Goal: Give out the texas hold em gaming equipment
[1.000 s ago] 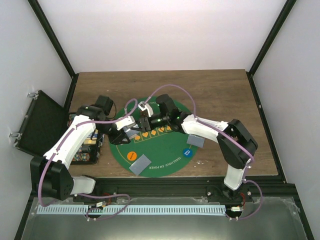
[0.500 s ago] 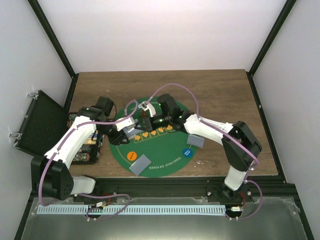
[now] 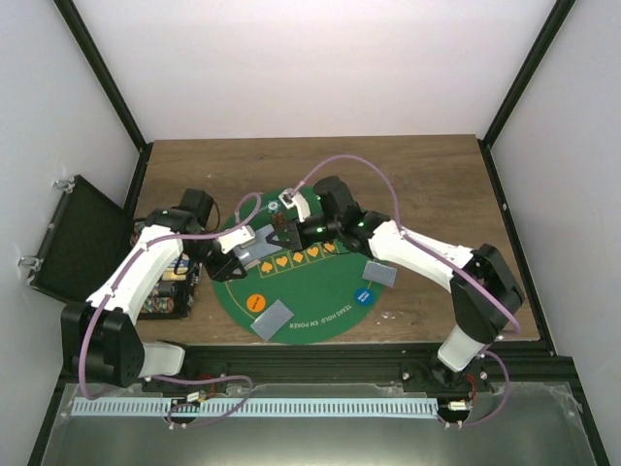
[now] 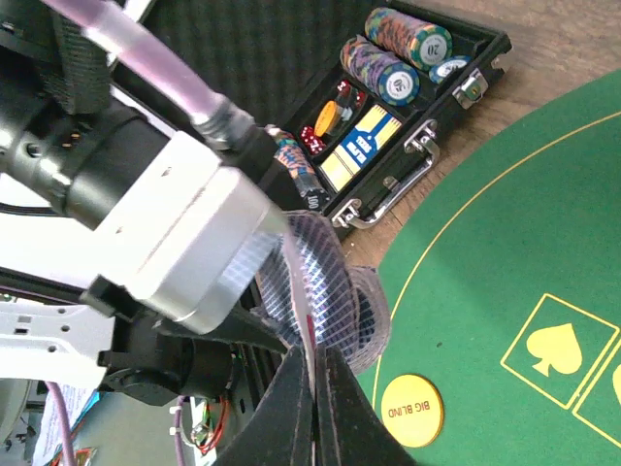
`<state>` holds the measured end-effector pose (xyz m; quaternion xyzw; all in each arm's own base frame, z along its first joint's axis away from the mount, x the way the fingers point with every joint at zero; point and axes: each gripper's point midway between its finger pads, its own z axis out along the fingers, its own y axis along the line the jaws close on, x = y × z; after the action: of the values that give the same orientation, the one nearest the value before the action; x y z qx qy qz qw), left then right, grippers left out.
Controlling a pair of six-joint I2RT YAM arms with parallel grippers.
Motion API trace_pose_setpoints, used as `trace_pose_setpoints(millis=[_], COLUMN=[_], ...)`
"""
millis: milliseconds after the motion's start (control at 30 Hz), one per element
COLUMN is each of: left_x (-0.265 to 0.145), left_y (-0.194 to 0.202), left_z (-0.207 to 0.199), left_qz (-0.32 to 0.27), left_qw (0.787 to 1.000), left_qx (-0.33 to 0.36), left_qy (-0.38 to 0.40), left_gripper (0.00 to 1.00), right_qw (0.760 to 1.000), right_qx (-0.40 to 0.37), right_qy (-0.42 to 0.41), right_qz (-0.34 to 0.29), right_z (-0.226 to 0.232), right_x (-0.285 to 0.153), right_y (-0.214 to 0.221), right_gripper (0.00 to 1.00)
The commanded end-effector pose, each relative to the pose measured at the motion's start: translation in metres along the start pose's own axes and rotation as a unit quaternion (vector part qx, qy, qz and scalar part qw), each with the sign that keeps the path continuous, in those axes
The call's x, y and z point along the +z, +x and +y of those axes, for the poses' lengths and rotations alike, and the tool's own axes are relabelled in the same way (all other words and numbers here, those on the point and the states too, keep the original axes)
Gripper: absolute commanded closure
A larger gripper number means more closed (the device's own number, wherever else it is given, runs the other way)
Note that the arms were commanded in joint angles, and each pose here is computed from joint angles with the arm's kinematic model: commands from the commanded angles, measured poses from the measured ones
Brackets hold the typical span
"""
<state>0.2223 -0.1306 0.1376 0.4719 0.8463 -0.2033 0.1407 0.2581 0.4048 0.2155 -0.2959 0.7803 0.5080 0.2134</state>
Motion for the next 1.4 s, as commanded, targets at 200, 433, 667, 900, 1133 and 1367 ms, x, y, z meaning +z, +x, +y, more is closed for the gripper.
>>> trace_pose_setpoints(millis=[200,433,667,900,1133,1367], left_x=[-0.003,-0.002,-0.004,-0.004,-0.003,-0.003], left_y=[-0.001,0.0,-0.002,0.001,0.001,0.0], left_z=[0.016,0.015,0.015,0.015,0.014,0.014], left_qz=[-0.015,-0.017,-0.018,-0.015,-0.014,-0.015], left_qw=[0.999,0.999,0.999,0.999,1.0,1.0], left_qx=[-0.019,-0.02,-0.017,-0.015,-0.016,-0.014], left_qy=[-0.023,-0.022,-0.023,-0.025,-0.023,-0.023], left_gripper=[0.56,0.56,0.56,0.56,0.55,0.55], right_qw=[0.987,0.924,0.889,0.873,0.86,0.844], right_qx=[0.101,0.287,0.349,0.38,0.392,0.416], right_qy=[0.096,0.196,0.233,0.243,0.267,0.278], right_qz=[-0.084,-0.16,-0.186,-0.184,-0.191,-0.191], right_z=[-0.047,-0.14,-0.182,-0.195,-0.203,-0.207], right_x=[-0.098,-0.186,-0.207,-0.204,-0.208,-0.209], right_y=[0.0,0.089,0.134,0.153,0.162,0.174], right_gripper=[0.99,0.99,0.99,0.99,0.99,0.84])
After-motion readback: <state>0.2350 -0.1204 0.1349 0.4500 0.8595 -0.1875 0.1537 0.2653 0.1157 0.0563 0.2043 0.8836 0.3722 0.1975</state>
